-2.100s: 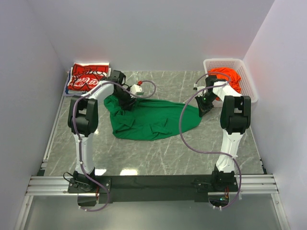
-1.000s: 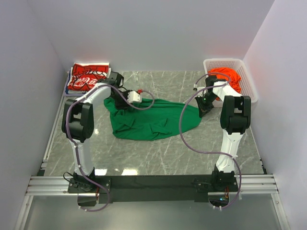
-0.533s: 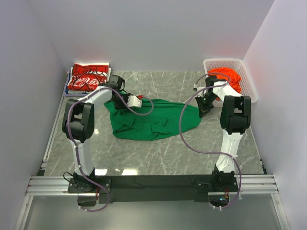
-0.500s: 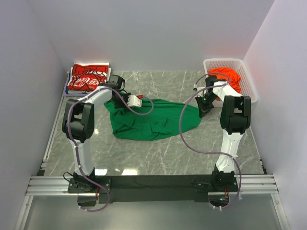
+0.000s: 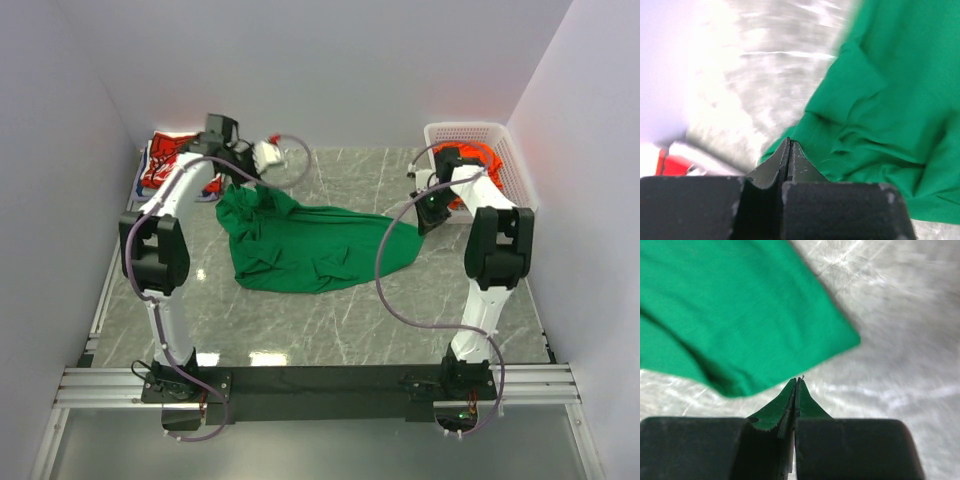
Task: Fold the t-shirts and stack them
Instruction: Flatten the tshirt out
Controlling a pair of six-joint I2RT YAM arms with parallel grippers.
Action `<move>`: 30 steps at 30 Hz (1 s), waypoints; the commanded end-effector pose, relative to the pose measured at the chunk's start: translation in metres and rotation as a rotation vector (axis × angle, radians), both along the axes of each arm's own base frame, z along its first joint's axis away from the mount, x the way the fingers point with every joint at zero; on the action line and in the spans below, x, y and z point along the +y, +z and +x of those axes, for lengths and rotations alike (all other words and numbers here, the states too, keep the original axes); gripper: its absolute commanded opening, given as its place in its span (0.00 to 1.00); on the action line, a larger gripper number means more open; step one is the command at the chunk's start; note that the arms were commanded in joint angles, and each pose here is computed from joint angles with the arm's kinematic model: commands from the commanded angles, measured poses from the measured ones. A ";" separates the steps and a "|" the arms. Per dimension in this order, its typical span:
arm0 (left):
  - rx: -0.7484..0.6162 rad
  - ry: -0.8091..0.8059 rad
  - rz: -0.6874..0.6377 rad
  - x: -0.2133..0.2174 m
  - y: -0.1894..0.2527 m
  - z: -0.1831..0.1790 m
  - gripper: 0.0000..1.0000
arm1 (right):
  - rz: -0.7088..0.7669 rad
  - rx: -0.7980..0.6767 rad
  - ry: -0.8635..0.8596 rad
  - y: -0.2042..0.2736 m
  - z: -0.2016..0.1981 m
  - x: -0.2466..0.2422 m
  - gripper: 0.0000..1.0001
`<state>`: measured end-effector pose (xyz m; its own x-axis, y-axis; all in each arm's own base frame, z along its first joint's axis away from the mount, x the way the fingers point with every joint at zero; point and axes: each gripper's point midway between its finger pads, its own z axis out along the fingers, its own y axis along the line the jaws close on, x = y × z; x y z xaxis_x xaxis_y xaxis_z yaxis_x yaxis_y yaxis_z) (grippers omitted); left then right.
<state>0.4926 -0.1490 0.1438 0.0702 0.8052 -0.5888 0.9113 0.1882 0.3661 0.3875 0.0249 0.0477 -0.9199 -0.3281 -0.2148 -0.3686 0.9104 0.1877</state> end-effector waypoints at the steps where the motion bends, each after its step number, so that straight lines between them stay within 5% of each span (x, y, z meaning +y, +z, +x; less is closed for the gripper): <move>1: -0.036 0.228 -0.282 0.015 0.102 0.014 0.00 | 0.019 -0.214 0.010 0.081 0.014 0.001 0.00; 8: -0.240 0.500 -0.648 0.066 0.262 0.006 0.00 | -0.089 -0.548 -0.049 0.183 0.030 -0.019 0.00; 11: -0.257 0.526 -0.687 0.081 0.281 -0.010 0.00 | -0.112 -0.650 -0.033 0.218 0.027 -0.022 0.00; 14: -0.241 0.498 -0.645 0.080 0.267 -0.027 0.00 | -0.097 -0.536 0.008 0.199 0.017 -0.018 0.03; 20: -0.144 0.422 -0.546 0.073 0.204 -0.055 0.00 | 0.104 -0.349 0.037 0.142 0.012 0.023 0.52; 28: -0.020 0.442 -0.456 0.084 0.133 -0.085 0.00 | 0.169 -0.348 0.053 0.107 0.070 0.098 0.56; 30: 0.021 0.463 -0.461 0.087 0.122 -0.087 0.00 | 0.169 -0.367 0.058 0.097 0.093 0.123 0.66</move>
<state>0.4125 -0.0648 0.2498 -0.2920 0.4099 -0.8641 0.6971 0.7098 0.1012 0.4358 0.1104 0.1256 -0.8157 -0.3507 -0.4600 -0.4773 0.8573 0.1929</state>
